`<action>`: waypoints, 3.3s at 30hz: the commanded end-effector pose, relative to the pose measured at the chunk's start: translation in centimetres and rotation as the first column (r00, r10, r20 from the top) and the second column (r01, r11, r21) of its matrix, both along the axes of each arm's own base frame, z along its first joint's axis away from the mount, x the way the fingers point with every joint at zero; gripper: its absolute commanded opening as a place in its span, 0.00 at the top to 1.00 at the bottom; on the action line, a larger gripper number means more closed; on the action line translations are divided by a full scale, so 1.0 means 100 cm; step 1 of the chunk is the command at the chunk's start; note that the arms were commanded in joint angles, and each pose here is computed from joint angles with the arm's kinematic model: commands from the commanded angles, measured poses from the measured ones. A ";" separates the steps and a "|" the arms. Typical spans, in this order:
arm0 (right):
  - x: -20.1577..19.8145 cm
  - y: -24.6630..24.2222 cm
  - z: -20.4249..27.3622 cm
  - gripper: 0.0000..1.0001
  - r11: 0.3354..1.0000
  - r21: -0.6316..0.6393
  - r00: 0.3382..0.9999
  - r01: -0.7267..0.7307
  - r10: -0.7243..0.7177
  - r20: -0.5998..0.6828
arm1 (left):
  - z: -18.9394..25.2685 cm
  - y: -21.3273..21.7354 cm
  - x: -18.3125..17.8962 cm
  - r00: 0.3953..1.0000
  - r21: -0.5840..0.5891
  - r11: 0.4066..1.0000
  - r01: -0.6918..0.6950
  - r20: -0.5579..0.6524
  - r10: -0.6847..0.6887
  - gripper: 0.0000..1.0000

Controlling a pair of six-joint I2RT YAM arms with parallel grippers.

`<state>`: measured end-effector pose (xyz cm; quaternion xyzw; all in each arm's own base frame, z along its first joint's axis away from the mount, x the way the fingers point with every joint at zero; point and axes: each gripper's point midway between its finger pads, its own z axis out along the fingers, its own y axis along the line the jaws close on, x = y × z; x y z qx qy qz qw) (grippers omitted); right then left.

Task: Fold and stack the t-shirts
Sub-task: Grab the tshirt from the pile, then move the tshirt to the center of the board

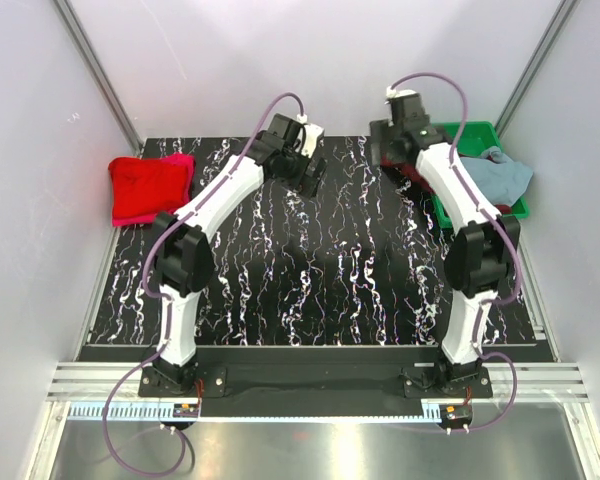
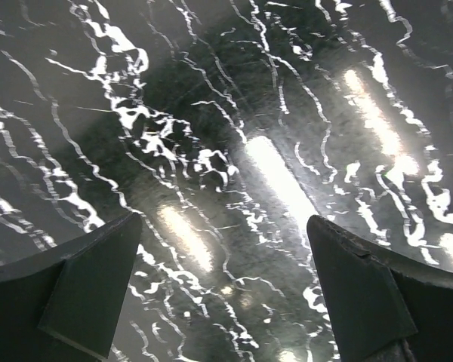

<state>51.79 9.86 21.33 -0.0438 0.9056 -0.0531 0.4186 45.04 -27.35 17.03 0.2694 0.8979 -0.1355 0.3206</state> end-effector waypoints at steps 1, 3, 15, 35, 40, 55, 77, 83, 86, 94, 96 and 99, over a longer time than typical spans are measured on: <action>0.033 -0.021 -0.027 0.05 0.985 0.172 0.998 0.008 0.003 -0.065 | 0.031 0.025 0.013 0.989 0.086 0.995 -0.051 0.142 0.039 0.01; 0.047 -0.021 -0.034 0.07 0.984 0.180 0.997 -0.012 0.024 -0.067 | 0.024 0.032 0.010 0.990 0.115 0.991 -0.064 0.133 0.049 0.01; 0.085 -0.091 -0.027 0.09 0.989 -0.021 0.989 0.144 -0.143 0.038 | -0.008 0.064 0.021 0.982 0.287 0.947 -0.142 0.164 0.098 0.01; 0.097 -0.120 -0.114 0.18 0.997 -0.012 0.989 0.076 -0.077 -0.123 | 0.001 0.054 0.032 0.978 0.259 0.956 -0.137 0.189 0.088 0.07; 0.102 -0.112 -0.113 0.48 0.999 0.018 0.993 0.043 -0.040 -0.115 | 0.001 0.049 0.032 0.980 0.242 0.962 -0.130 0.180 0.087 0.09; 0.080 -0.085 0.079 1.00 0.995 0.094 0.977 -0.033 0.012 0.215 | 0.027 0.062 0.049 0.952 0.240 0.948 -0.211 0.271 0.143 0.07; -0.025 0.099 0.253 1.00 0.705 0.267 0.706 -0.657 0.451 0.546 | 0.120 0.187 0.099 0.751 0.054 0.822 -0.567 0.444 0.489 0.01; -0.070 0.180 0.249 1.00 0.421 0.410 0.587 -0.809 0.600 0.543 | 0.112 0.208 0.099 0.717 0.075 0.777 -0.625 0.449 0.534 0.01; -0.076 0.190 0.224 1.00 0.354 0.539 0.623 -0.764 0.623 0.473 | 0.113 0.210 0.099 0.711 0.078 0.773 -0.630 0.456 0.534 0.01; -0.045 0.146 0.023 0.94 0.541 0.684 0.791 -0.490 0.606 0.088 | 0.109 0.210 0.094 0.726 0.092 0.779 -0.620 0.444 0.525 0.01; -0.049 0.130 -0.042 0.49 0.613 0.669 0.790 -0.420 0.610 -0.062 | 0.108 0.209 0.092 0.733 0.098 0.783 -0.614 0.439 0.520 0.01; -0.053 0.105 -0.076 0.27 0.658 0.655 0.802 -0.373 0.584 -0.130 | 0.106 0.208 0.090 0.746 0.106 0.793 -0.600 0.432 0.507 0.01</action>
